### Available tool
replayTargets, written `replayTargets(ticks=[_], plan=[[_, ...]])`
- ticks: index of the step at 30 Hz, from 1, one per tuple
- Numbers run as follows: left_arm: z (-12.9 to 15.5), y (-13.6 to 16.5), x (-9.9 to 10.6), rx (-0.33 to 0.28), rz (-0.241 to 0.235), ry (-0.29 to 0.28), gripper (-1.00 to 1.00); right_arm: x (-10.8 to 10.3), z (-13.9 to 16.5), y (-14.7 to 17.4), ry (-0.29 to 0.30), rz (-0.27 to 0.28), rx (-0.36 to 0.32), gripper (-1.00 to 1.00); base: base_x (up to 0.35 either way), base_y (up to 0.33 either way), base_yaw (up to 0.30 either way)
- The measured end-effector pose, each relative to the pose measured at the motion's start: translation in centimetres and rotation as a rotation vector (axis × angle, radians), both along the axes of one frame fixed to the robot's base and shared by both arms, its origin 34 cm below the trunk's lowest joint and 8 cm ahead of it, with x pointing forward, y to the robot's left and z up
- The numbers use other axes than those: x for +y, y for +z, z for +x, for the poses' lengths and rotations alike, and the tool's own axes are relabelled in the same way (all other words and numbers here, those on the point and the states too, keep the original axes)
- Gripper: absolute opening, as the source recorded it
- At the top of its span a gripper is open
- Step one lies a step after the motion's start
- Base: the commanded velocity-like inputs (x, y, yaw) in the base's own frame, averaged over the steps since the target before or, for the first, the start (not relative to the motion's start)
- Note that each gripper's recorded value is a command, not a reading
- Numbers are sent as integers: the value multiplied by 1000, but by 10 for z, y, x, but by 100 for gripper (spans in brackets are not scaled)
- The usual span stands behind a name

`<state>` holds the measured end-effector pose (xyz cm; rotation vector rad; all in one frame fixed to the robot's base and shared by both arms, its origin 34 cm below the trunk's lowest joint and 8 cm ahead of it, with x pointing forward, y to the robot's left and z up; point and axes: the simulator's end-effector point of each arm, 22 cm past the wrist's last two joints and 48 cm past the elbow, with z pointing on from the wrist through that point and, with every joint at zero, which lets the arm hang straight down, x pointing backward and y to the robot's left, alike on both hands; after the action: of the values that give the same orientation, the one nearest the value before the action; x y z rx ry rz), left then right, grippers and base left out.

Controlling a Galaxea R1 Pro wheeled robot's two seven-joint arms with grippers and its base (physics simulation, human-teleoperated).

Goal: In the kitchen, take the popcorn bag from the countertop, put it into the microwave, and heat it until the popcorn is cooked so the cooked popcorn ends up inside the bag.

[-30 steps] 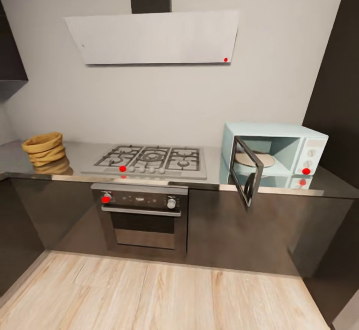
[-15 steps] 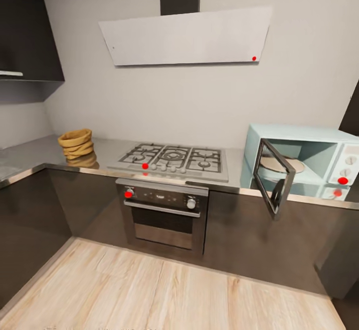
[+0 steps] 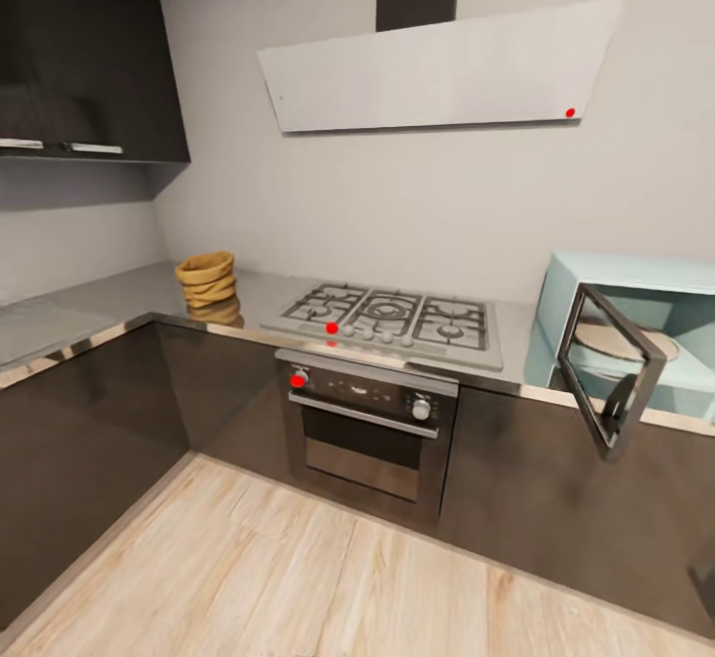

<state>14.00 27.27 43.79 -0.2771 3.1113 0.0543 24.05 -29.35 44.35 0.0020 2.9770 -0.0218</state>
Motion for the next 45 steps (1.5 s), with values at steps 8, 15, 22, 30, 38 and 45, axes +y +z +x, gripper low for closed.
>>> replayTargets(ticks=[8,15,22,30,38,45], plan=[[0,0,0,0,0,-1,100,-1,-1,0,-8,-35,3,100,0,0,279],[0,0,1,-1,1,-1,100,-2,-1,0,-7,-34,3,100,0,0,279],[1,0,1,-4,1,-1,100,-2,0,0,-8,-36,0,100,0,0,279],[16,0,-5,-34,-6,7,100,-2,1,0,-8,-36,-4,100,0,0,279],[25,0,-26,-56,-39,14,100,-2,2,1,-8,-37,-7,100,0,0,279],[27,0,-26,-59,-39,16,100,-1,3,1,-8,-35,-10,100,0,0,279]])
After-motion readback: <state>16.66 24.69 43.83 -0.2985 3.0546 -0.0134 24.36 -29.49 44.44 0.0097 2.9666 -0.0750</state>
